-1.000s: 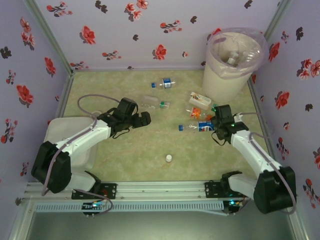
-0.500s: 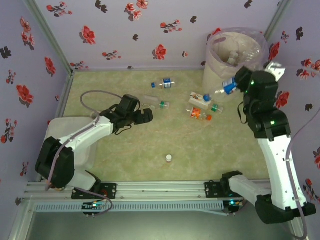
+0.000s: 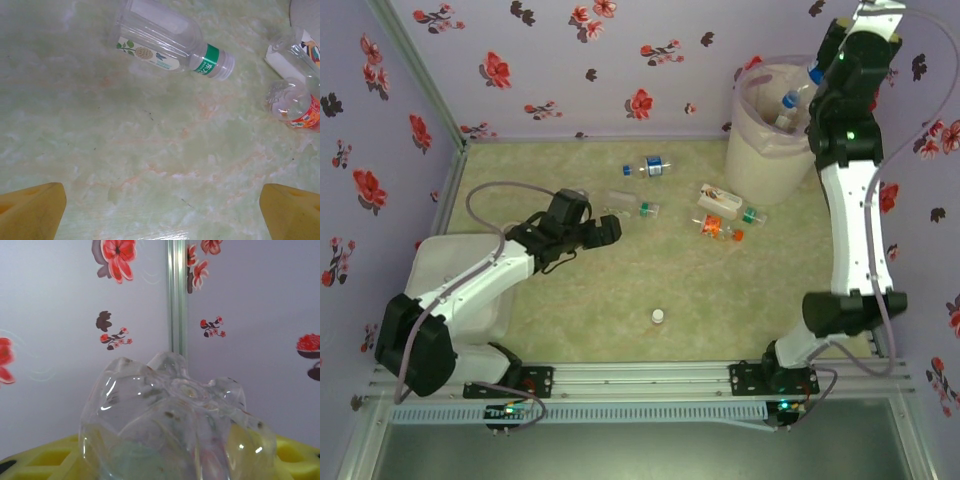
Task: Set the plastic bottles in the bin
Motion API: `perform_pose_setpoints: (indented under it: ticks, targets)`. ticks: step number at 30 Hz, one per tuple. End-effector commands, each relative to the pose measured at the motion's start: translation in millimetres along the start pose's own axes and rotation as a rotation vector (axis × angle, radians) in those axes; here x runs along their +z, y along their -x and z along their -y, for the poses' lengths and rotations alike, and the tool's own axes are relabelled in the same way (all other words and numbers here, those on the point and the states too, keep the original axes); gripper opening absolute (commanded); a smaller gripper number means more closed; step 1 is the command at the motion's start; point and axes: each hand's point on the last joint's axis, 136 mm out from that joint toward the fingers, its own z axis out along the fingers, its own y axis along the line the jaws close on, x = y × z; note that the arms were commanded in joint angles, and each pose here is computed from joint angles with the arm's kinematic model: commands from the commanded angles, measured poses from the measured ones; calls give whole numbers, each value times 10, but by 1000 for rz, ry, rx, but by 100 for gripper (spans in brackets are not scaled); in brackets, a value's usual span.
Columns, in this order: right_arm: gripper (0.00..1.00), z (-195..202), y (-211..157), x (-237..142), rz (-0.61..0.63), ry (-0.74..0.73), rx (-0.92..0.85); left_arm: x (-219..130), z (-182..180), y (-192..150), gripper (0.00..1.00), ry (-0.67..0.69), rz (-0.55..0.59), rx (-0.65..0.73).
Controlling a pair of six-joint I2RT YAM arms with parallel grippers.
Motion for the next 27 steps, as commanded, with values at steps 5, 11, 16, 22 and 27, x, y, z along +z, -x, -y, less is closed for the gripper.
perform_pose_setpoints:
  ticks: [5,11,16,22,27]
  targets:
    - [5,-524,-359,497,-75,181,-134,-30,-170,-86,100,57,-11,-17]
    - [7,-853,-1251,737,-288,267,-248,-69,-95,18,100,42,11,-11]
    - [9,-992,-1963,815,-439,298,-328,-54,-76,33,100,42,7,-12]
    - [16,-1125,-2660,775,-619,357,-321,-25,-109,-10,100,49,-1,-19]
    - [30,-1109,-3157,702,-780,317,-237,-9,-109,-16,100,50,-5,-16]
